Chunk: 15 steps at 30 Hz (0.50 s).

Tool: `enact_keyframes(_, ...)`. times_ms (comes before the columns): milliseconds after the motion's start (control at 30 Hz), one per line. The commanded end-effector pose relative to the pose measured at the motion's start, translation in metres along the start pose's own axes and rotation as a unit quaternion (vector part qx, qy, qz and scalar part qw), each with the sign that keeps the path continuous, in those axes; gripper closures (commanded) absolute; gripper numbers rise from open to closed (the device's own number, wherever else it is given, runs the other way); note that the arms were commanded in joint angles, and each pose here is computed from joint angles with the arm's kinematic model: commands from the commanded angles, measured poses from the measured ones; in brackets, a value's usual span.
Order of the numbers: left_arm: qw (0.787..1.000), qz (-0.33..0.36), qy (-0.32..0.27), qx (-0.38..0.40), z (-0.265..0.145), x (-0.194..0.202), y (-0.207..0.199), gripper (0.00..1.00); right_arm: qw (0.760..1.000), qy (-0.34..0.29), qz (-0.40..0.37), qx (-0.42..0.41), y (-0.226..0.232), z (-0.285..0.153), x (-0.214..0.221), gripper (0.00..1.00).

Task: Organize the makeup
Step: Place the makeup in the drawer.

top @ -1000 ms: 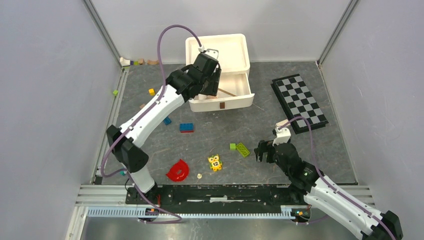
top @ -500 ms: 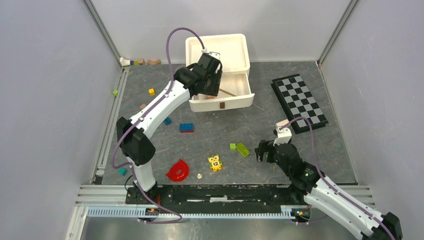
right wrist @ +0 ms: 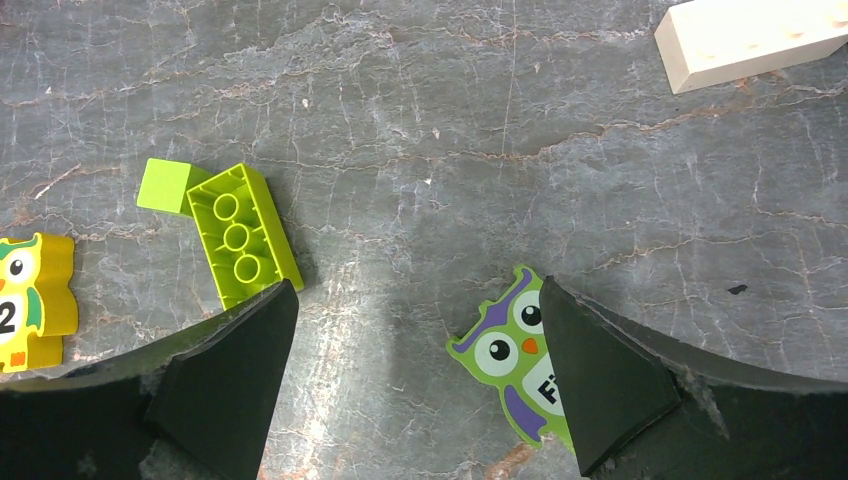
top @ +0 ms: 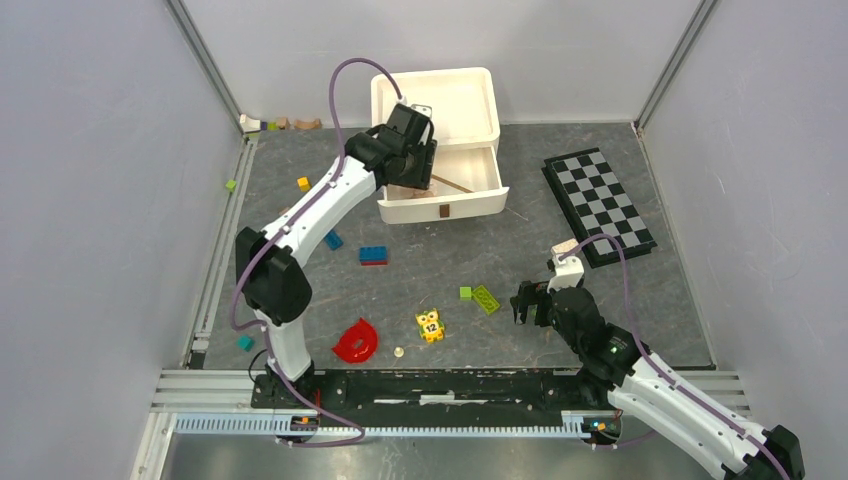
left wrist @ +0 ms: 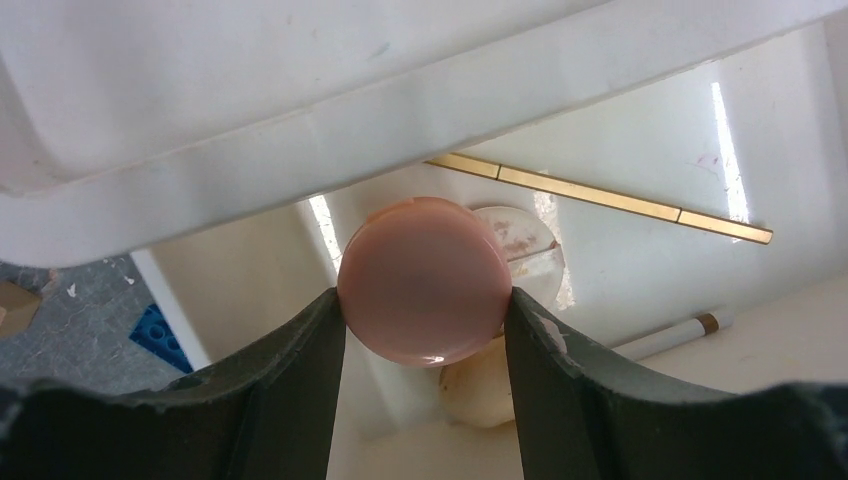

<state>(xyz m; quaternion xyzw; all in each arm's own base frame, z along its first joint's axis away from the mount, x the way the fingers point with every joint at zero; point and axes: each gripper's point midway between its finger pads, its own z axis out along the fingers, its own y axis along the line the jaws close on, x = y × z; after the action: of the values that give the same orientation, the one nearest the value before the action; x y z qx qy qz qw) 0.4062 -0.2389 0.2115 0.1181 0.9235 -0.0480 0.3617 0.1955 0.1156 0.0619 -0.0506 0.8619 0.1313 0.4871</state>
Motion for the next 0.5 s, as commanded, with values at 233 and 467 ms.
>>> enact_keyframes(233,0.999,0.026,0.012,0.018,0.021,0.007,-0.009,0.40,1.000,-0.009,0.006,0.004,-0.001,0.000,-0.003,0.02)
enact_keyframes(467,0.999,0.031,0.023,0.014,0.030,0.014,-0.008,0.31,1.000,-0.009,0.005,0.005,-0.001,0.001,-0.002,0.02)
